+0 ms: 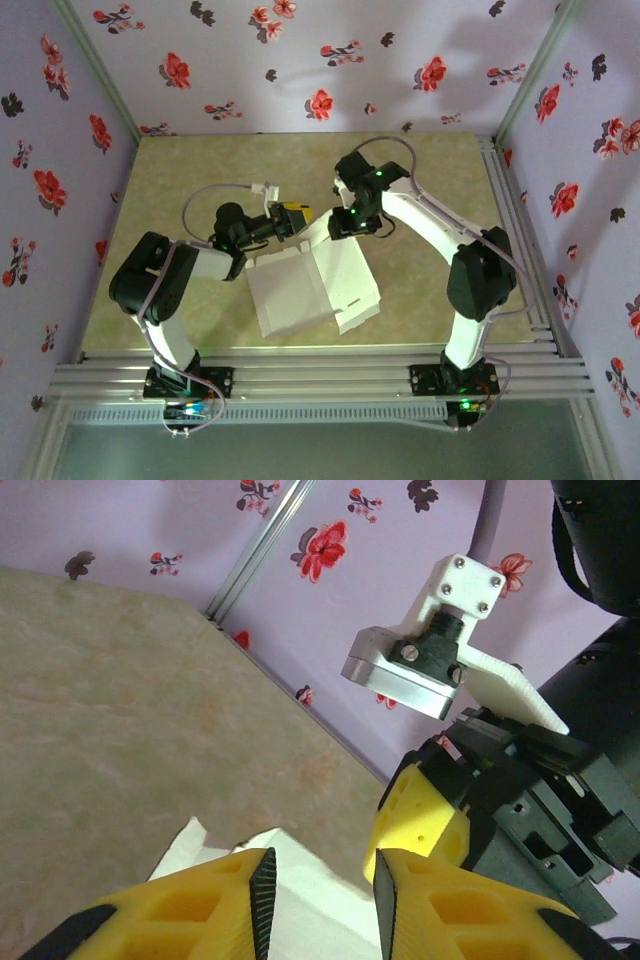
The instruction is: Fold the paper box
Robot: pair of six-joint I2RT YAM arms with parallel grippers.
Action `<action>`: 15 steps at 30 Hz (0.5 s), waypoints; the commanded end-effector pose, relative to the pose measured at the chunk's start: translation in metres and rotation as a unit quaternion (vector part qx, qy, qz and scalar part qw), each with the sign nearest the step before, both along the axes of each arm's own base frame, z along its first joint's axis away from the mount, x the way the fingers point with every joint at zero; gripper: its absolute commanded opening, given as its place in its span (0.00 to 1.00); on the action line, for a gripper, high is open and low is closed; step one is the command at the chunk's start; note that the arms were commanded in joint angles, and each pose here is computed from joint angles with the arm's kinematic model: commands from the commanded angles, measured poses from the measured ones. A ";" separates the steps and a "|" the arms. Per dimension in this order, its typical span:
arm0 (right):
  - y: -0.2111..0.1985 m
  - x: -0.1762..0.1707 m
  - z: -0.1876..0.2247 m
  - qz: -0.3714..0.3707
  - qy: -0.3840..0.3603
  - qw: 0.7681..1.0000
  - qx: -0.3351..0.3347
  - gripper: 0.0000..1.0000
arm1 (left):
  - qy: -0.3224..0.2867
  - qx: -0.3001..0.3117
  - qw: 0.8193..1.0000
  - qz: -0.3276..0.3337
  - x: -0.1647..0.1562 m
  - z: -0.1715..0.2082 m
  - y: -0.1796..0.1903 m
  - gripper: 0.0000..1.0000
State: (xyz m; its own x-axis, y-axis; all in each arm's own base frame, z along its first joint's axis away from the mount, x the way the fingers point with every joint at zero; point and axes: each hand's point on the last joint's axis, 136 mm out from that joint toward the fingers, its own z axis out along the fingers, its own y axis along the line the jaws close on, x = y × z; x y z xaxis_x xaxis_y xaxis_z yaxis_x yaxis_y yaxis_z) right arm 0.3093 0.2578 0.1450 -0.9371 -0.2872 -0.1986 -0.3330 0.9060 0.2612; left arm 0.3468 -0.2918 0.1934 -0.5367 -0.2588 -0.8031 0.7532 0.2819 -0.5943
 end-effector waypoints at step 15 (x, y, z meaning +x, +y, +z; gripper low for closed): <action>-0.053 0.011 -0.040 -0.091 0.015 0.986 0.139 0.51 | 0.006 0.009 1.000 -0.006 0.002 -0.011 0.003 0.34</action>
State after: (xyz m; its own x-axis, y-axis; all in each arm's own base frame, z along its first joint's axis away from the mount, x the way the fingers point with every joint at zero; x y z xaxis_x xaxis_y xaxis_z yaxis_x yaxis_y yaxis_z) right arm 0.3158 0.1899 0.1004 -0.9793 -0.0895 -0.1818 -0.1573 0.9013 0.4036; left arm 0.3487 -0.2890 0.1928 -0.5365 -0.2592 -0.8031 0.7523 0.2843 -0.5943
